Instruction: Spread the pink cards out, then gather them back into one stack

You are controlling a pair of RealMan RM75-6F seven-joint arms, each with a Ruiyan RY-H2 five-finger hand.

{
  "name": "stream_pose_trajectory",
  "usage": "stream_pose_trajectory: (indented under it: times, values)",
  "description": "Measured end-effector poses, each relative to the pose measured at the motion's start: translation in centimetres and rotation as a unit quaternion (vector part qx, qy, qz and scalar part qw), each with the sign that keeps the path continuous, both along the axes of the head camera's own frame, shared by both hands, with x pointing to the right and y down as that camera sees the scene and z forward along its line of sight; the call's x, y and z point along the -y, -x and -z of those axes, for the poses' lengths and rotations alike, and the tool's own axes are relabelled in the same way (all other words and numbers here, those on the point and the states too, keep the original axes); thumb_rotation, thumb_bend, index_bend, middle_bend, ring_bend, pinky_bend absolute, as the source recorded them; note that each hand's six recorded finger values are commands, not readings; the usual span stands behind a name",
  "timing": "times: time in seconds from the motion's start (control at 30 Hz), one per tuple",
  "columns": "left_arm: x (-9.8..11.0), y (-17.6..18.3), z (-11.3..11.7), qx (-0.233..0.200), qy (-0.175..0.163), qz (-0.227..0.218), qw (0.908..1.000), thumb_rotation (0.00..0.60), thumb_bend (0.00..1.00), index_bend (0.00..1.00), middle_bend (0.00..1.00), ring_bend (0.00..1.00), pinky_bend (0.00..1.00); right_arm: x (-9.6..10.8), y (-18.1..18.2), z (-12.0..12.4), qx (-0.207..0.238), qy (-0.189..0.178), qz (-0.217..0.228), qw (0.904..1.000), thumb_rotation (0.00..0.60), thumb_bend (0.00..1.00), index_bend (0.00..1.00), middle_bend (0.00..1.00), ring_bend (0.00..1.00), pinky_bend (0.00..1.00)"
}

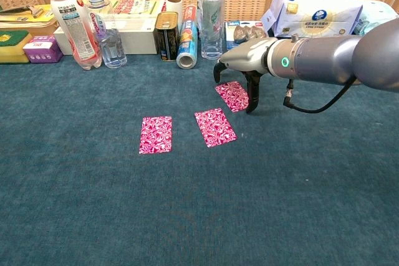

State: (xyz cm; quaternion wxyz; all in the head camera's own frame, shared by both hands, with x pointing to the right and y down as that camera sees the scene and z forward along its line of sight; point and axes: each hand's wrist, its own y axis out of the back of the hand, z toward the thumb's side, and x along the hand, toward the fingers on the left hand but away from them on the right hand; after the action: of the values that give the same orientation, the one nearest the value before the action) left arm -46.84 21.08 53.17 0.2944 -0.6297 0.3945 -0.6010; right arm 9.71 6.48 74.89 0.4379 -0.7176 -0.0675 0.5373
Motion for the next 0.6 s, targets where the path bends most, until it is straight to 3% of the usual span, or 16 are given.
stream_pose_trajectory:
  times: [0.4, 0.6]
  values:
    - [0.02, 0.01, -0.04, 0.0, 0.0, 0.002, 1.0, 0.6, 0.05, 0.0, 0.0, 0.0, 0.05, -0.04, 0.04, -0.36, -0.001, -0.001, -0.002, 1.0, 0.6, 0.08, 0.21, 0.11, 0.05, 0.16]
    - [0.04, 0.08, -0.05, 0.001, 0.0, 0.003, 1.0, 0.6, 0.05, 0.0, 0.0, 0.0, 0.05, 0.06, -0.13, -0.43, 0.0, -0.003, -0.008, 1.0, 0.6, 0.08, 0.27, 0.12, 0.05, 0.17]
